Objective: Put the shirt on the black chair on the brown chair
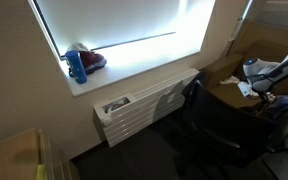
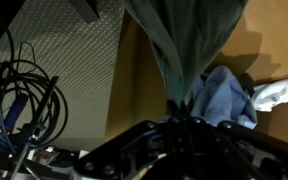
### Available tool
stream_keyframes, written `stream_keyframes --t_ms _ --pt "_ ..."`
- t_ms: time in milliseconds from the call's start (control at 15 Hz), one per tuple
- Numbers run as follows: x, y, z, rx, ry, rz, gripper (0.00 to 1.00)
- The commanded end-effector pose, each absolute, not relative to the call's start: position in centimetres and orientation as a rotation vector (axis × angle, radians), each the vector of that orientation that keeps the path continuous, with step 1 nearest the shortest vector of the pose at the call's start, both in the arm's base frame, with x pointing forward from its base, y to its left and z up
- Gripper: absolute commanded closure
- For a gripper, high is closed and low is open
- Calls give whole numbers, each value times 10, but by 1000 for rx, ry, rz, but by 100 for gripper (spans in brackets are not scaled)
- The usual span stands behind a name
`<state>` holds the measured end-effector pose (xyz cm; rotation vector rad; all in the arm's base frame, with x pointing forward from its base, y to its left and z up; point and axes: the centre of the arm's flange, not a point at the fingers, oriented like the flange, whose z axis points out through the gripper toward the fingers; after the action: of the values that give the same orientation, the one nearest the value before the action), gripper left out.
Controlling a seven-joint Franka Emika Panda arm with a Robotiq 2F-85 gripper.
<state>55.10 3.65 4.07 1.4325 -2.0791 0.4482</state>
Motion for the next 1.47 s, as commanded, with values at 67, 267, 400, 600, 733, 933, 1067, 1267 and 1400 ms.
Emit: stream_keyframes --t_ms 67,267,400,600,733,933,1067,1267,1400 --pt "462 34 97 1389 -2117 537 100" --pt "489 45 74 1463 -2054 574 99" --pt "469 44 80 1536 -2035 565 99" --pt "468 40 84 1342 -2112 663 100" --pt "450 7 117 1251 -2215 670 100" --pt "418 -49 163 1056 -2349 628 100" --pt "389 -80 182 904 -2416 592 100" --pt "336 -127 203 664 -2487 539 100" --pt "299 -160 211 492 -2519 550 100"
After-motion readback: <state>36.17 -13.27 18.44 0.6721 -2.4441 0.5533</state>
